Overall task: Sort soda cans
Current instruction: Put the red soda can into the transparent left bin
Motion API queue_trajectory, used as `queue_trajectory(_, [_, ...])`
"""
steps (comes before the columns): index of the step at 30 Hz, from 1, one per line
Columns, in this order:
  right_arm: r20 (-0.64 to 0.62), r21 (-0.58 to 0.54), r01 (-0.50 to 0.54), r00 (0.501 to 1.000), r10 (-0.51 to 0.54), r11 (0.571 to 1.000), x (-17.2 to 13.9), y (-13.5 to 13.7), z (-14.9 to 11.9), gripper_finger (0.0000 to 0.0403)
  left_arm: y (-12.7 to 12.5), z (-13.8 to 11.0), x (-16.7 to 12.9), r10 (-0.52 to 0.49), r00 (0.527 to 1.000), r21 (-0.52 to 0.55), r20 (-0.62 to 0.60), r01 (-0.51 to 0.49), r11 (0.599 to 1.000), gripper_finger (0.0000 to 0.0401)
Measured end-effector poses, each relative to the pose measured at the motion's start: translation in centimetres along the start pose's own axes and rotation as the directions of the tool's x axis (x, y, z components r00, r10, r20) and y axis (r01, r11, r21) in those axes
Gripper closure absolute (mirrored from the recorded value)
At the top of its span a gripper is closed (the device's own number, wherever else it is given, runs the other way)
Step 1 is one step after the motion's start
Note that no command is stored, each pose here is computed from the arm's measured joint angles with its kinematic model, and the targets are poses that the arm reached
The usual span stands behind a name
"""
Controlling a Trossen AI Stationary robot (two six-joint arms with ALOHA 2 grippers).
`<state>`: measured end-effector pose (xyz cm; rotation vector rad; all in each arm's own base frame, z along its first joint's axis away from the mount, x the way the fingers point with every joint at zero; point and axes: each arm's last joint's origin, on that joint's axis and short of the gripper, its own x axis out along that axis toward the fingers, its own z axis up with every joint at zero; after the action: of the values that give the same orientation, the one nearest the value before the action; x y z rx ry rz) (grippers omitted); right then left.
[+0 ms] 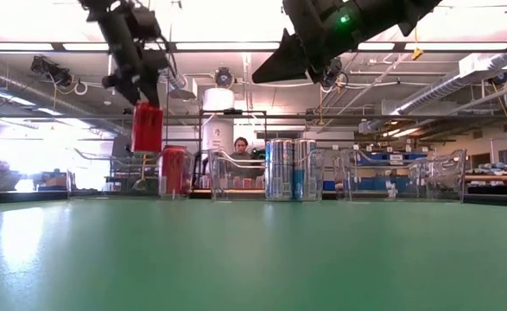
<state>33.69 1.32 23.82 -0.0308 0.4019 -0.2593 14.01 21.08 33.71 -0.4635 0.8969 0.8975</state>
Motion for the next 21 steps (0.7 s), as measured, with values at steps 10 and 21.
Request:
queue_trajectory(10, [0.000,0.000,0.000,1.000,0.000,1.000,0.0,0.0,0.0,0.0402,1.5,-2.5,4.5,-0.007,1.000,-0.080,-0.012,0.006,0.997,0.0147])
queue_trajectory(21, [0.016,0.005,-0.002,1.000,0.002,1.000,0.0,0.0,0.2,0.0402,2.1,-3.4,6.5,0.014,0.999,-0.095,0.039,-0.010,0.995,0.0147])
